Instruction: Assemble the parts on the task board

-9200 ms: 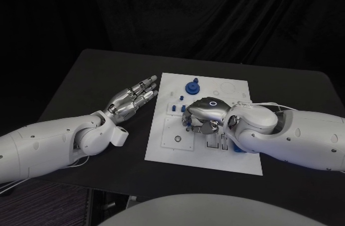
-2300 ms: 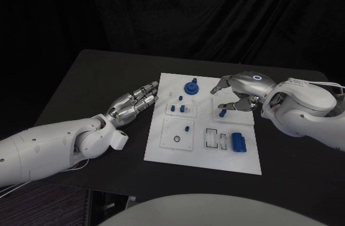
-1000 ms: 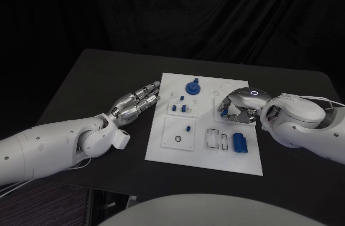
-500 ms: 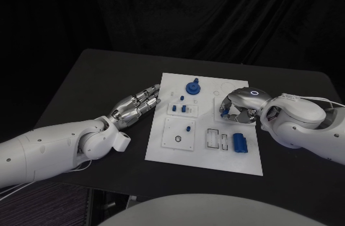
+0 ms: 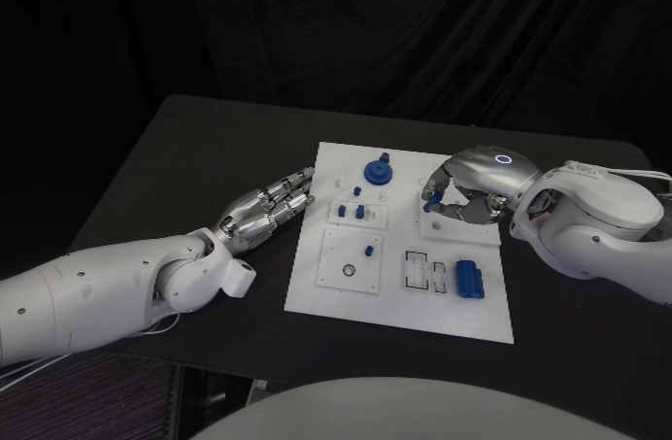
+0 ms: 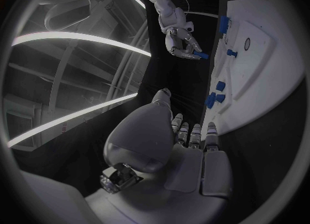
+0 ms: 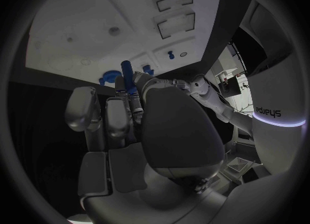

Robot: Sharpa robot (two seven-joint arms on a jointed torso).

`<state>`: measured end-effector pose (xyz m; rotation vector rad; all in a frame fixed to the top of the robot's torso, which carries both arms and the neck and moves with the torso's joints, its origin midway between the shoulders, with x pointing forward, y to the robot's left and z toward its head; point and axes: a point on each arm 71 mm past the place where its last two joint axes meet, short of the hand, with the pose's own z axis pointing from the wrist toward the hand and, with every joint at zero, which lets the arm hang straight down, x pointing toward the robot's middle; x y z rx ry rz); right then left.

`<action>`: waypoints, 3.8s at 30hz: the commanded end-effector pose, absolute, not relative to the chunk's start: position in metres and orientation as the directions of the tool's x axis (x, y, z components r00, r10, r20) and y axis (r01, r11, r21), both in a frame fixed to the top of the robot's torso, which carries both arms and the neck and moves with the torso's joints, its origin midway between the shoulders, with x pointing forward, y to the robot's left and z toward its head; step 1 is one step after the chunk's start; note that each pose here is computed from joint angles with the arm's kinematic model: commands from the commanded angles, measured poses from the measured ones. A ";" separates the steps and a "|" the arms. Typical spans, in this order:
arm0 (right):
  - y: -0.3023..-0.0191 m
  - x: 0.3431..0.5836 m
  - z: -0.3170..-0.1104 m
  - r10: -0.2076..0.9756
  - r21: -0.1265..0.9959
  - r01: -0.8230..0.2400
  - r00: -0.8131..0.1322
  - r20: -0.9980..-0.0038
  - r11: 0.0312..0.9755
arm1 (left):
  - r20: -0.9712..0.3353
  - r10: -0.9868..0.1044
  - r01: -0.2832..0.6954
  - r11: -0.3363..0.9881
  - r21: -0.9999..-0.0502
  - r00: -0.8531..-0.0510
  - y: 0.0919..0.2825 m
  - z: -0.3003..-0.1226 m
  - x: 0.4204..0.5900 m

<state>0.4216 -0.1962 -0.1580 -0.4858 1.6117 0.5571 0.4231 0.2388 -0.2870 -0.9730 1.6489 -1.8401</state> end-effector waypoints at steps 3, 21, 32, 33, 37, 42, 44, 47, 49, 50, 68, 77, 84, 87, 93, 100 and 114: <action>-0.176 0.413 -0.144 0.038 0.075 -0.663 -0.070 -0.997 0.745 | 0.194 -0.748 -0.093 -0.175 -0.980 -0.635 0.237 -0.285 0.423; -0.092 0.389 -0.175 -0.086 0.017 -0.843 -0.075 -0.993 0.538 | 0.199 -0.740 -0.096 -0.180 -0.979 -0.642 0.234 -0.286 0.423; -0.064 0.381 -0.200 -0.139 0.028 -0.883 -0.105 -0.985 0.469 | 0.202 -0.735 -0.098 -0.183 -0.978 -0.648 0.231 -0.286 0.424; -0.063 0.380 -0.201 -0.142 0.031 -0.884 -0.109 -0.984 0.466 | 0.202 -0.735 -0.098 -0.183 -0.978 -0.648 0.231 -0.286 0.424; -0.060 0.378 -0.207 -0.156 0.033 -0.889 -0.116 -0.981 0.456 | 0.202 -0.734 -0.098 -0.183 -0.978 -0.648 0.230 -0.286 0.424; -0.061 0.377 -0.213 -0.170 0.029 -0.890 -0.118 -0.978 0.455 | 0.203 -0.733 -0.099 -0.184 -0.978 -0.649 0.230 -0.287 0.424; -0.062 0.377 -0.214 -0.172 0.027 -0.888 -0.119 -0.978 0.458 | 0.204 -0.732 -0.099 -0.184 -0.978 -0.650 0.230 -0.287 0.424; -0.064 0.378 -0.215 -0.176 0.025 -0.885 -0.120 -0.977 0.464 | 0.205 -0.731 -0.101 -0.184 -0.978 -0.651 0.229 -0.286 0.424; -0.065 0.378 -0.216 -0.178 0.025 -0.884 -0.121 -0.976 0.466 | 0.206 -0.730 -0.102 -0.185 -0.978 -0.651 0.229 -0.286 0.424; -0.065 0.378 -0.216 -0.179 0.024 -0.884 -0.122 -0.976 0.467 | 0.206 -0.730 -0.102 -0.185 -0.977 -0.652 0.229 -0.287 0.424; -0.073 0.379 -0.217 -0.184 0.025 -0.876 -0.128 -0.975 0.481 | 0.208 -0.727 -0.109 -0.182 -0.977 -0.655 0.228 -0.288 0.424; -0.073 0.377 -0.217 -0.182 0.027 -0.878 -0.129 -0.975 0.479 | 0.209 -0.726 -0.112 -0.180 -0.977 -0.655 0.228 -0.289 0.425; -0.075 0.378 -0.217 -0.186 0.026 -0.875 -0.131 -0.974 0.484 | 0.209 -0.726 -0.115 -0.177 -0.977 -0.655 0.228 -0.290 0.425; -0.075 0.378 -0.217 -0.185 0.026 -0.874 -0.131 -0.974 0.485 | 0.209 -0.726 -0.117 -0.176 -0.977 -0.655 0.228 -0.290 0.425; -0.076 0.378 -0.217 -0.186 0.025 -0.874 -0.131 -0.974 0.486 | 0.210 -0.726 -0.119 -0.174 -0.977 -0.655 0.228 -0.290 0.425; -0.075 0.378 -0.217 -0.187 0.025 -0.874 -0.132 -0.974 0.485 | 0.210 -0.725 -0.122 -0.173 -0.977 -0.656 0.228 -0.291 0.425; -0.071 0.377 -0.218 -0.198 0.025 -0.878 -0.136 -0.971 0.479 | 0.213 -0.723 -0.128 -0.171 -0.977 -0.658 0.227 -0.292 0.425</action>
